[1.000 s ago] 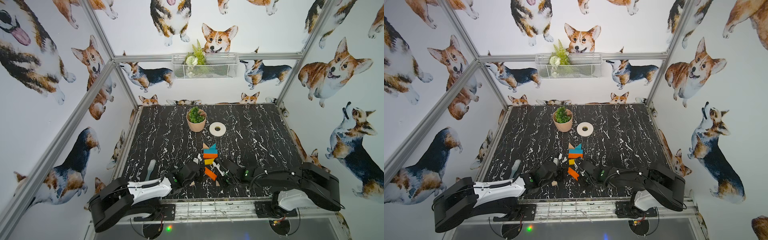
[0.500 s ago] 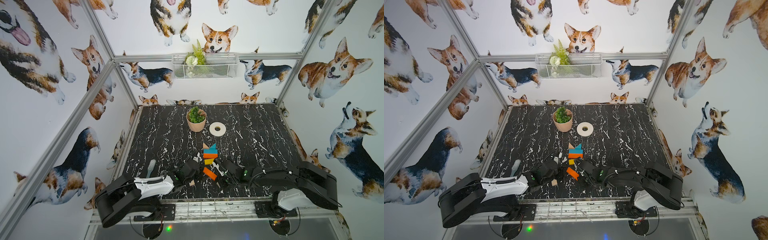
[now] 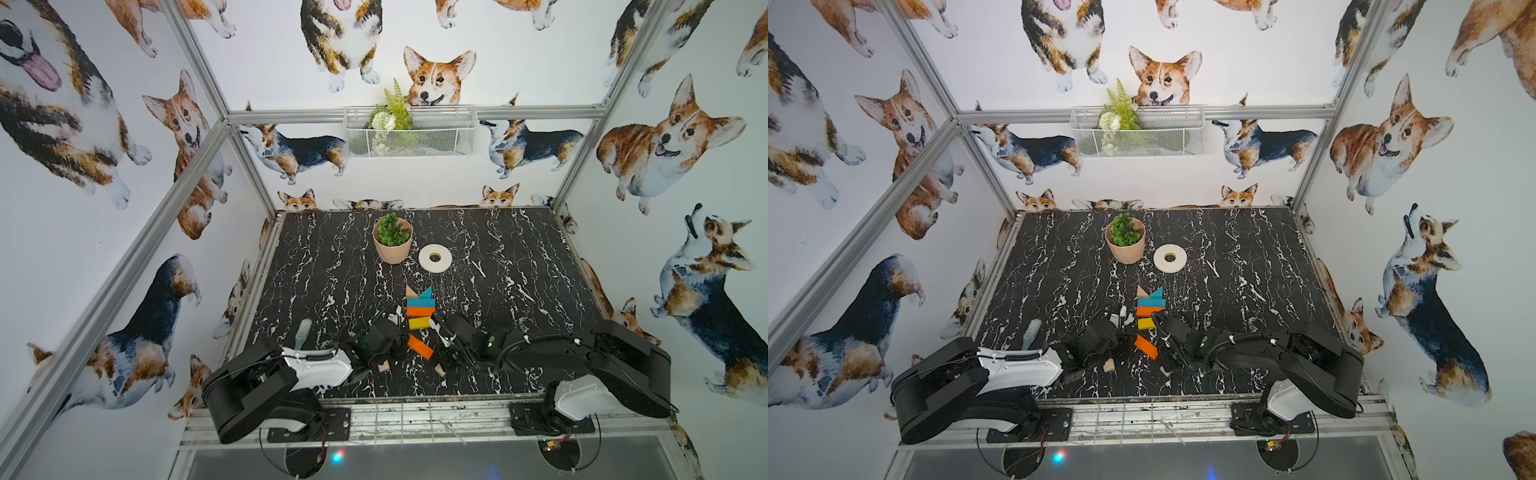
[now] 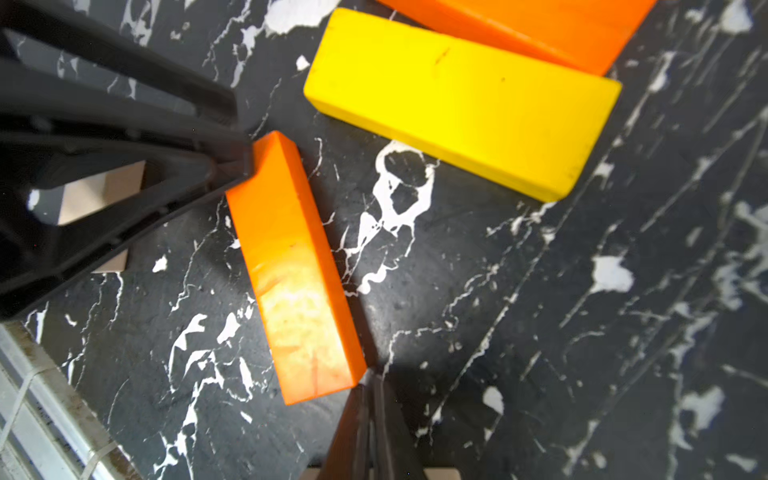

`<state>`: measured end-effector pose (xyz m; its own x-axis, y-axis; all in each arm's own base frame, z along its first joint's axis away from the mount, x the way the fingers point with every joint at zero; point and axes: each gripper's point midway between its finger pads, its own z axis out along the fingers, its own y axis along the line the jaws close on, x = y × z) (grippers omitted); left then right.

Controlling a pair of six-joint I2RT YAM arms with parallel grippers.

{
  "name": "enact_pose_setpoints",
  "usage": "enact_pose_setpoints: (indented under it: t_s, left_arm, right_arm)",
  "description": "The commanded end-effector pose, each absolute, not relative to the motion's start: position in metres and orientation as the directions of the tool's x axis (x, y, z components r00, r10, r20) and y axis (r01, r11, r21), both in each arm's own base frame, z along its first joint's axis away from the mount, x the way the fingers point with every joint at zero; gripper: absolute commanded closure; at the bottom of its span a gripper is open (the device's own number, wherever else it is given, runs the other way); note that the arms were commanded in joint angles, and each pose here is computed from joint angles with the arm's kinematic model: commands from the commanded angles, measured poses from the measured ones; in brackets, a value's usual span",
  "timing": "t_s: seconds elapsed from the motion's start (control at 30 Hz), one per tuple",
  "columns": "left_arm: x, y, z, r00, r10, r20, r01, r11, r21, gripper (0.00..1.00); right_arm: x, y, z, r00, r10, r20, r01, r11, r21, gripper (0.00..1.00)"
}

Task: Assemble a carrot with building blocks
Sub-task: Assemble the building block at the center of the board.

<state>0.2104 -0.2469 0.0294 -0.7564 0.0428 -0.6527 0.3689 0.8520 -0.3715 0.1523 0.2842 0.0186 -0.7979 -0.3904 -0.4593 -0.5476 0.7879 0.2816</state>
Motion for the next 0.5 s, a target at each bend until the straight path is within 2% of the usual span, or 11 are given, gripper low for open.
enact_pose_setpoints:
  t_s: [0.0, 0.47]
  left_arm:
    - [0.211, -0.246, 0.033, -0.750, 0.027, -0.661, 0.366, 0.848, -0.382, 0.66]
    - [0.214, -0.248, 0.028, -0.750, 0.030, -0.660, 0.368, 0.849, -0.380, 0.68]
  right_arm:
    - [0.155, 0.288, 0.020, -0.810, -0.365, -0.459, -0.530, 0.790, 0.309, 0.89]
    - [0.142, 0.291, 0.016, -0.841, -0.347, -0.415, -0.502, 0.786, 0.361, 0.89]
